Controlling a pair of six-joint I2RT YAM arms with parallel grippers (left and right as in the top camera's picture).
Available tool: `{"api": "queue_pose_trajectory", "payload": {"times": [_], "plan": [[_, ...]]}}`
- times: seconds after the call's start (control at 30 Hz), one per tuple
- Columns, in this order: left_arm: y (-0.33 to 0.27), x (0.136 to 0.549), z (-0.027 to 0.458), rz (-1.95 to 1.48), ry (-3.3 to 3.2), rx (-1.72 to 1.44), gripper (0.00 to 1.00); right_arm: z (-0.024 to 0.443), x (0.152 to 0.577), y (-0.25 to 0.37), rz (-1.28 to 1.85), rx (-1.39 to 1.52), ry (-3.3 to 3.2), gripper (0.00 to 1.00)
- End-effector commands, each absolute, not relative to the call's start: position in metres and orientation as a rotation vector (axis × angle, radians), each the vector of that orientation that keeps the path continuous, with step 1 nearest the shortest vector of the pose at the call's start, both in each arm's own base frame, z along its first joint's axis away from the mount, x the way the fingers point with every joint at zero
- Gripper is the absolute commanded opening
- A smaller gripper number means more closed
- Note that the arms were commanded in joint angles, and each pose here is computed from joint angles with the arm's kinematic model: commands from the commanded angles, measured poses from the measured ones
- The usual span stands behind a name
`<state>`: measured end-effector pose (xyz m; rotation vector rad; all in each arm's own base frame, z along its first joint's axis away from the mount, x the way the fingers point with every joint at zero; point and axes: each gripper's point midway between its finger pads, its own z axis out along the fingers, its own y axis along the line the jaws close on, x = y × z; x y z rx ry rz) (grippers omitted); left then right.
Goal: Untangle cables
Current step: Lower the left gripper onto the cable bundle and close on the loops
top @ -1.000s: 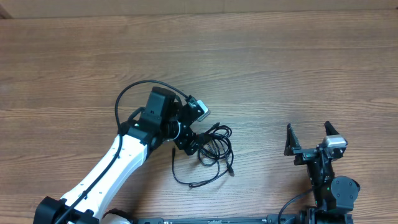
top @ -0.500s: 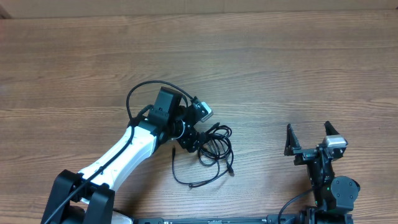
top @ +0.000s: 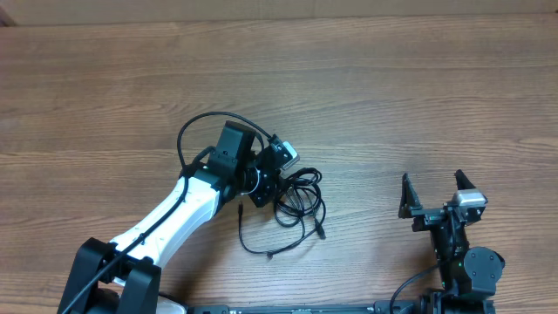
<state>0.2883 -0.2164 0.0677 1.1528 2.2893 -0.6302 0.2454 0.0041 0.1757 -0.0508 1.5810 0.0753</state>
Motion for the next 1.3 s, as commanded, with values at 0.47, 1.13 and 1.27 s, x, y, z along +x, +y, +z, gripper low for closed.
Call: {"api": "queue_pose_trajectory", "payload": {"times": [0.47,1.13,1.27], "plan": [[-0.223,0.294,0.076,-0.625,2.244,1.170,0.04,0.174,0.246,0.002,0.068,-0.038,1.578,1.00],[-0.231,0.287,0.081,-0.719,2.224,1.176,0.99,0.174,0.246,0.002,0.068,-0.038,1.578,1.00],[-0.230,0.288,0.079,-0.708,2.230,1.175,0.98,0.174,0.246,0.002,0.068,-0.038,1.578,1.00]]}}
